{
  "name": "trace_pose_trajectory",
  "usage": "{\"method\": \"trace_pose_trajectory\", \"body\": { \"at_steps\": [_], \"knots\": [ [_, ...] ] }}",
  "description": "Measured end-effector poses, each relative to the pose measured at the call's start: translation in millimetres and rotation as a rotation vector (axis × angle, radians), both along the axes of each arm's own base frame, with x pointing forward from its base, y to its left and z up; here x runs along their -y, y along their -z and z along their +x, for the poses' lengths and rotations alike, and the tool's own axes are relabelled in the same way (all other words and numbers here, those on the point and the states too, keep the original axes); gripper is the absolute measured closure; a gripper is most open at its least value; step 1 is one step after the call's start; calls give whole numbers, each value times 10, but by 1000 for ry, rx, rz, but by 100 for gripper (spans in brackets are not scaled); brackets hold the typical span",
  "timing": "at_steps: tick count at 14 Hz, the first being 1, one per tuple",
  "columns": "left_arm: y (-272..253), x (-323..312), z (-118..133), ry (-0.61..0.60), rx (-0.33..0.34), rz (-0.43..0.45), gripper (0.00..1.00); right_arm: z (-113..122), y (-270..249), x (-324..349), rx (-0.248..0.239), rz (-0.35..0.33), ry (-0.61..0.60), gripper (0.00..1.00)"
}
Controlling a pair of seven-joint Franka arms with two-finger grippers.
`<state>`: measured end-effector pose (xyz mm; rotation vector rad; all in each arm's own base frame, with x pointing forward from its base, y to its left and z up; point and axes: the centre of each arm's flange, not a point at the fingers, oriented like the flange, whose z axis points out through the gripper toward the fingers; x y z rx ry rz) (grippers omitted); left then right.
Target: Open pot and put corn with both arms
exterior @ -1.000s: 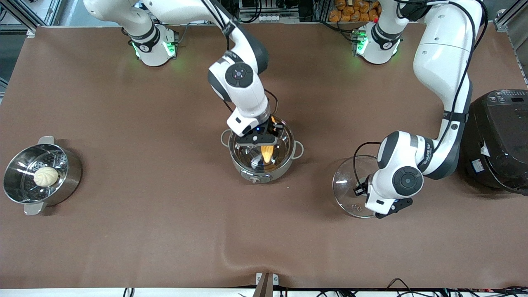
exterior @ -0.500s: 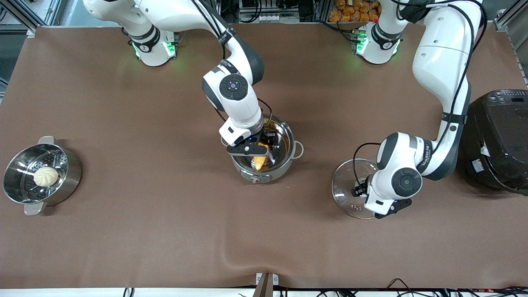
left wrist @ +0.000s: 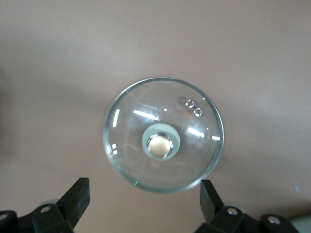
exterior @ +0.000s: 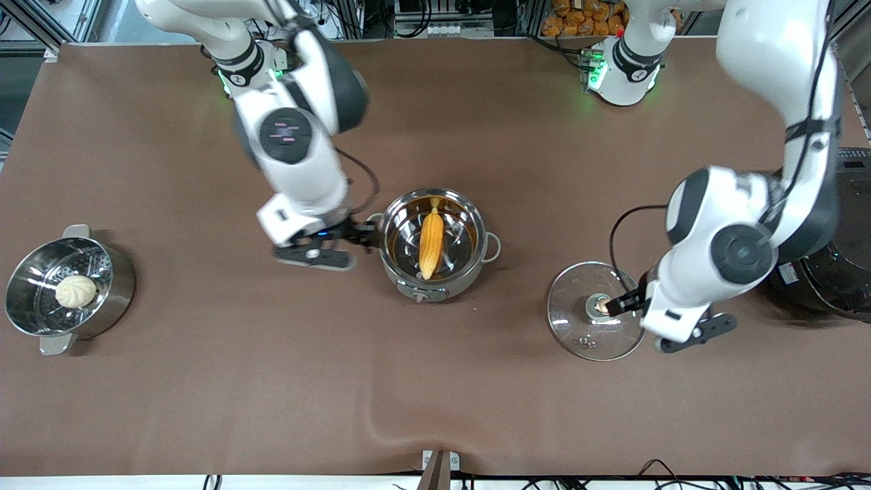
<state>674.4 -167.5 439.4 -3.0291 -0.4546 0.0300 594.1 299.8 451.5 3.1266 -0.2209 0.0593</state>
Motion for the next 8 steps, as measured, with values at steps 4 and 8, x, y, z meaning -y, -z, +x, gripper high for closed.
{"method": "trace_pose_trajectory", "body": {
  "at_steps": [4,8],
  "knots": [
    [-992,-34,-428,95,14,15,0,236,-100,1589,-44,-4,-79,0],
    [-1699,-241,-805,272,22,14,0,59,-735,2497,-28,-26,-165,0]
  ]
}}
